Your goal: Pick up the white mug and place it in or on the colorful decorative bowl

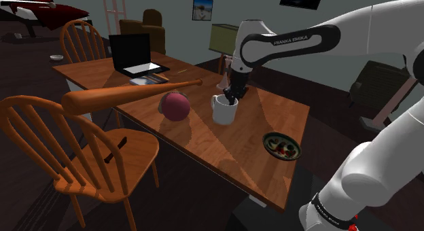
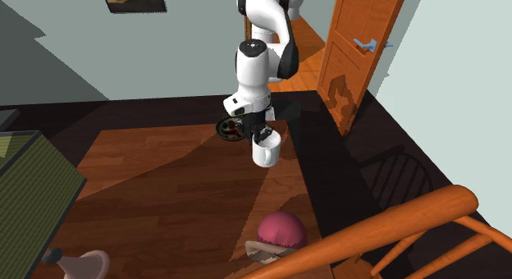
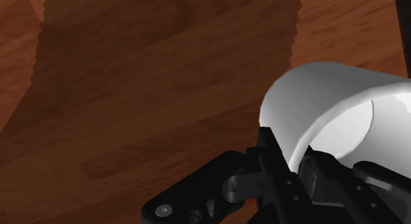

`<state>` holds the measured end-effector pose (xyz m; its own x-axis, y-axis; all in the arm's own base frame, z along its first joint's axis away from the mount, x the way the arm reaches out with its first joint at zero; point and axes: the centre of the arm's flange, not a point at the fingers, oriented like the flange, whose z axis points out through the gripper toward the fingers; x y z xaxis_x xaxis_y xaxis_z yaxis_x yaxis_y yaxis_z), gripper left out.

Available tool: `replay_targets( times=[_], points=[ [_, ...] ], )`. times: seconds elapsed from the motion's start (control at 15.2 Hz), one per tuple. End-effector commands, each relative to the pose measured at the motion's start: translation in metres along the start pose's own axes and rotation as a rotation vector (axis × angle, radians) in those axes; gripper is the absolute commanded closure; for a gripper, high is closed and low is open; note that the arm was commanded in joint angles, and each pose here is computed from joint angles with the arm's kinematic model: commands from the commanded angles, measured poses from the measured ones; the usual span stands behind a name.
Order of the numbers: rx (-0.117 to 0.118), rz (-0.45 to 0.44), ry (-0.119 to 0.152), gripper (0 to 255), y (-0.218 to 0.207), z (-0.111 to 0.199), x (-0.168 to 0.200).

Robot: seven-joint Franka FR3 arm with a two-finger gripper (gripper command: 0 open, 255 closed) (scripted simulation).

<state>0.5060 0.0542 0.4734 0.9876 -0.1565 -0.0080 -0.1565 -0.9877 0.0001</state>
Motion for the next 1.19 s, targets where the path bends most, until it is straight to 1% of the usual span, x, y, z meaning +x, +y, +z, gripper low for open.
replay_targets(
  times=[0.0, 1.12],
  points=[
    [0.001, 0.0, 0.0, 255, 0.022, -0.003, -0.016],
    [0.001, 0.0, 0.0, 255, 0.191, -0.014, -0.163]
  ],
)
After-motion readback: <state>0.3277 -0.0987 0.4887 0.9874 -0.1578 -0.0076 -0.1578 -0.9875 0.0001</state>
